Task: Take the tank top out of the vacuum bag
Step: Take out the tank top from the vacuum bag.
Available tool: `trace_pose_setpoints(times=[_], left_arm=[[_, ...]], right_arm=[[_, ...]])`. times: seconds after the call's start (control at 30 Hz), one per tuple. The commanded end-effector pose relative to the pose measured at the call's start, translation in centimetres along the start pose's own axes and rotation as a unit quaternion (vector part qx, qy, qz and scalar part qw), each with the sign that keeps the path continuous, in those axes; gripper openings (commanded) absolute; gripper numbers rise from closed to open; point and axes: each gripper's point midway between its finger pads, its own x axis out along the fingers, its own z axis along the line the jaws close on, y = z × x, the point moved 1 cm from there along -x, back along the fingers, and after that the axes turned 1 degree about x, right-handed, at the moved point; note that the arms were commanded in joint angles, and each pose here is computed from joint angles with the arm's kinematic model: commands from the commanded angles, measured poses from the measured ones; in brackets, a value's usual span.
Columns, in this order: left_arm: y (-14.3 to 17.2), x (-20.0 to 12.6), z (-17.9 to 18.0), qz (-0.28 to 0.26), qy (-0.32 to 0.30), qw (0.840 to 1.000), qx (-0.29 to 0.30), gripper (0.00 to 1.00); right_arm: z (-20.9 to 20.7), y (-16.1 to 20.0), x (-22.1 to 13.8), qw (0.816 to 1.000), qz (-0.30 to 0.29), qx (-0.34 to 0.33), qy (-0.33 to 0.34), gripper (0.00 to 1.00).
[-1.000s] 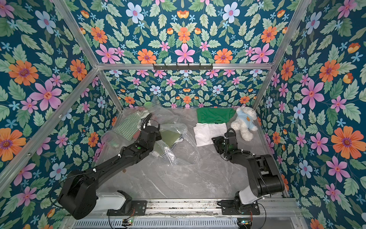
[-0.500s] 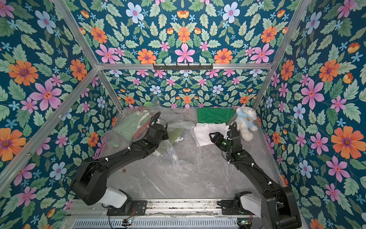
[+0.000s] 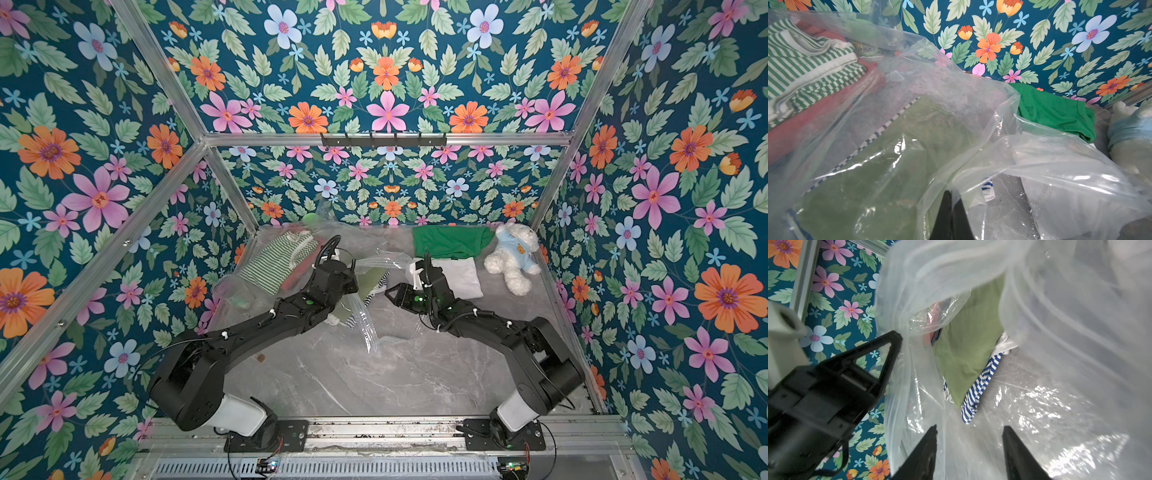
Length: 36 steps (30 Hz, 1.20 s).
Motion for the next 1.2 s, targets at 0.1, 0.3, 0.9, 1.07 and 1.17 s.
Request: trace_pose_setpoints(times=[0.1, 0.3, 0.9, 1.07, 1.17], left_arm=[[-1.3, -1.1, 0.8, -0.032, -0.012, 0.999, -0.017, 0.00], [-1.2, -1.4, 0.9, -0.034, -0.011, 0.999, -0.022, 0.00], [-0.9, -1.4, 1.1, -0.031, -0.012, 0.999, -0.022, 0.00], [-0.8, -1.3, 1.0, -0.029, -0.009, 0.999, -0.023, 0.00], [-0.7, -1.2, 0.9, -0.028, -0.008, 0.999, -0.022, 0.00]], right_arm=[[2.7, 0.1, 4.8, 0.997, 0.038, 0.024, -0.059, 0.49], [1.5, 0.8, 9.1, 0.991, 0.073, 0.083, -0.070, 0.43], [-3.2, 0.8, 11.8, 0.989, 0.071, 0.123, 0.028, 0.64], [-3.7, 1.1, 11.5, 0.989, 0.066, 0.127, 0.037, 0.73], [-3.0, 0.8, 12.0, 0.989, 0.069, 0.131, 0.013, 0.66]])
